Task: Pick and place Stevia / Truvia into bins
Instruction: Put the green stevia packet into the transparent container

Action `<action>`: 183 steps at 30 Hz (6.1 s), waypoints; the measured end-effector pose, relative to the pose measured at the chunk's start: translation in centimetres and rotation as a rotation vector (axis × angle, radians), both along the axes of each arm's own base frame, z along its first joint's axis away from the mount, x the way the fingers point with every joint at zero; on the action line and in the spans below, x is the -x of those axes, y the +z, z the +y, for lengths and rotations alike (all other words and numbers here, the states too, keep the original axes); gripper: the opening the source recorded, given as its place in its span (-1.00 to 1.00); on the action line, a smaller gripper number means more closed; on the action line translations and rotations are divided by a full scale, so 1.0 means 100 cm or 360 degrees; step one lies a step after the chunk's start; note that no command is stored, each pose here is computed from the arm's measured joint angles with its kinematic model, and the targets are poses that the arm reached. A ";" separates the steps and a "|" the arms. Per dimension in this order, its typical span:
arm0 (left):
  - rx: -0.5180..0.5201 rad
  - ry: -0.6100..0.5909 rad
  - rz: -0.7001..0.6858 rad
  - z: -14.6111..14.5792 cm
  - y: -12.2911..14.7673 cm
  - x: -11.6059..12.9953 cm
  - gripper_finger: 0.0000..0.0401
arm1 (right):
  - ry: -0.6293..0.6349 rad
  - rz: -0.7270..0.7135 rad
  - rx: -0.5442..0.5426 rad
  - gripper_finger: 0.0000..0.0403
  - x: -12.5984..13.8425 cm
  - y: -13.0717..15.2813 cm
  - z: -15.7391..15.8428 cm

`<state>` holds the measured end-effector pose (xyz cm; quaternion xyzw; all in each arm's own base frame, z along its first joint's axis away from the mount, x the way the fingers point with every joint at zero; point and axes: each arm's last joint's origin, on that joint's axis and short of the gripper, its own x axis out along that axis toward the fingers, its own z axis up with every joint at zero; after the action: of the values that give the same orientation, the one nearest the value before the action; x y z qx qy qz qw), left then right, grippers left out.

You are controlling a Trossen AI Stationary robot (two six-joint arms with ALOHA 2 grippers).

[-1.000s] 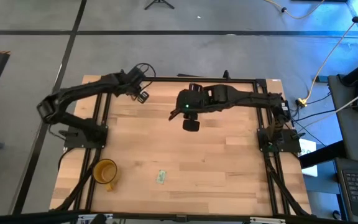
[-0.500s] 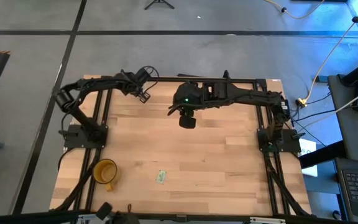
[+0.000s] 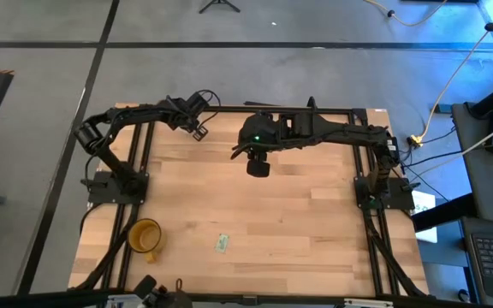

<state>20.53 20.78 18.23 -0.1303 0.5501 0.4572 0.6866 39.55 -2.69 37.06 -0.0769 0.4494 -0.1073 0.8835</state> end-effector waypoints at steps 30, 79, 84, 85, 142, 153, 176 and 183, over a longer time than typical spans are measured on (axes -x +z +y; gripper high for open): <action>-0.0234 -0.1436 -0.0875 -0.170 0.156 0.004 -0.43 | 0.0342 0.0080 -0.0386 -0.19 -0.022 -0.068 0.068; 0.0221 -0.1893 -0.0759 -0.390 0.066 -0.030 -0.62 | 0.0502 -0.0369 -0.0848 -0.99 -0.032 -0.218 0.162; 0.0223 -0.1889 -0.0761 -0.390 0.066 -0.030 -0.62 | 0.0493 -0.0361 -0.0853 -0.99 -0.036 -0.232 0.163; 0.0222 -0.1890 -0.0761 -0.390 0.066 -0.030 -0.62 | 0.0483 -0.0361 -0.0862 -0.99 -0.037 -0.235 0.163; -0.0230 -0.2055 -0.0014 -0.416 -0.054 -0.055 -0.47 | 0.0097 0.0021 -0.1234 -1.00 -0.073 -0.274 0.108; -0.0359 -0.2286 0.0126 -0.416 -0.056 -0.057 -0.30 | 0.0105 0.0026 -0.1251 -1.00 -0.073 -0.274 0.109; -0.0607 -0.2380 0.0275 -0.418 -0.073 -0.062 -0.30 | 0.0109 0.0016 -0.1304 -1.00 -0.074 -0.273 0.110; -0.0689 -0.2366 0.0310 -0.416 -0.073 -0.062 -0.30 | 0.0120 0.0020 -0.1319 -1.00 -0.074 -0.273 0.110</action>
<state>26.77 -20.81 10.89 0.4501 0.4495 -0.0163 0.7715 46.91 8.29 9.72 0.2681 0.4568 0.1155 0.8403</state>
